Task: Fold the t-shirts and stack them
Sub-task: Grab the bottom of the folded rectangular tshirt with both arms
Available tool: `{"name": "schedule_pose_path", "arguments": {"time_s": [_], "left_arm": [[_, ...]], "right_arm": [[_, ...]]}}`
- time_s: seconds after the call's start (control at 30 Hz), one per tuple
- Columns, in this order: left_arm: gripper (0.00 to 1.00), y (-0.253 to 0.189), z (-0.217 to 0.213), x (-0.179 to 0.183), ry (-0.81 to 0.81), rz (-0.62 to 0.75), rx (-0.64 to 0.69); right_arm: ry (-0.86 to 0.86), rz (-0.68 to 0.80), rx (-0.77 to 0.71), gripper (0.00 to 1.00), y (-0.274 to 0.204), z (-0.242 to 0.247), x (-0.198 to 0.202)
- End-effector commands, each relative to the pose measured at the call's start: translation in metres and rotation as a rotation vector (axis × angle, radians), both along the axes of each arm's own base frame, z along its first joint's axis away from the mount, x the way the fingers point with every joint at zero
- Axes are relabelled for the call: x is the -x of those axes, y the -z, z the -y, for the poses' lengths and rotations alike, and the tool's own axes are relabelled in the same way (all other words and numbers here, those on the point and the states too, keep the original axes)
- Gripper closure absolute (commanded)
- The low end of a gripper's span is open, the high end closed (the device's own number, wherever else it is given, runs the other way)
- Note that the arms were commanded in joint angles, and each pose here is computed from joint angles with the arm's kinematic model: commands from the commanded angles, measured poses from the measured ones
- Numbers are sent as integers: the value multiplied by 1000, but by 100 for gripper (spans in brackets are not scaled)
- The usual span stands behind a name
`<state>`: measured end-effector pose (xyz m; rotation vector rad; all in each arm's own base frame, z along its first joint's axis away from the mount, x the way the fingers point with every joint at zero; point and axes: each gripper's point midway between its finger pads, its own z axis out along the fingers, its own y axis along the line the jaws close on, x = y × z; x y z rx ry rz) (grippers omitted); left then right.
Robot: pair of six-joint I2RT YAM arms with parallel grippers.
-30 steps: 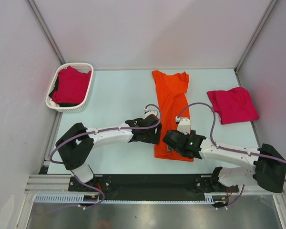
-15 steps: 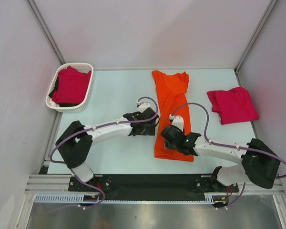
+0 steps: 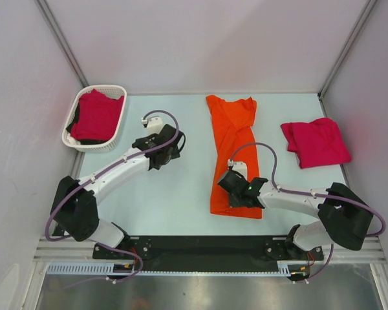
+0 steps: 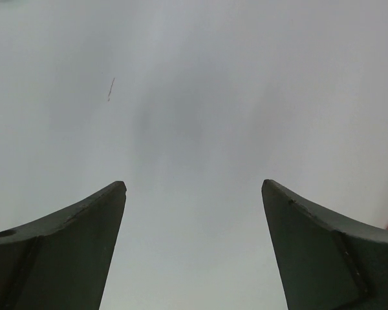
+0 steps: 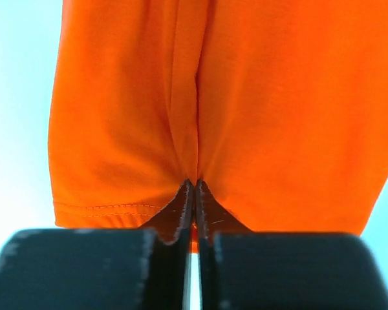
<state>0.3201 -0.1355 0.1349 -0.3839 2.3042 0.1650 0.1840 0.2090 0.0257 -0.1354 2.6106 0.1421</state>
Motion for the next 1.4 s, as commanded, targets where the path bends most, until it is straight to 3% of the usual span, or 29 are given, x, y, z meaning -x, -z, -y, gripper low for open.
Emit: {"name": "schedule_pose_path", "arguments": {"time_s": [0.0,0.13,0.23,0.27,0.33,0.43,0.63,0.77,0.93,1.03,1.07,1.37], "left_arm": [[8,-11,0,-11,-4,19,-34],[8,3,4,-13,7,-25,-44],[7,10,7,-14,12,-51,-55],[7,11,8,-15,13,-53,-57],[7,13,7,-16,11,-57,-68],[7,12,7,-18,12,-58,-78],[7,6,6,-20,10,-45,-84],[7,6,5,-21,7,-45,-96],[7,9,3,-19,3,-57,-108],[7,11,3,-19,5,-65,-110],[7,13,3,-19,4,-68,-112],[8,23,3,-19,2,-96,-130]], "right_arm": [[-8,3,-45,100,-24,-8,-4],[-22,-28,-26,100,-33,-5,1],[-24,-55,-10,73,-38,-2,4],[-29,-53,-10,54,-40,-1,4],[-28,-57,-3,45,-41,3,6],[-24,-79,0,43,-35,8,8],[-31,-107,-26,48,-29,9,10],[-56,-133,-62,62,-24,6,12],[-83,-170,-82,70,-15,8,16],[-100,-160,-109,87,-20,4,15],[-105,-153,-117,100,-22,4,15],[-128,-145,-124,100,-22,6,18]]}}
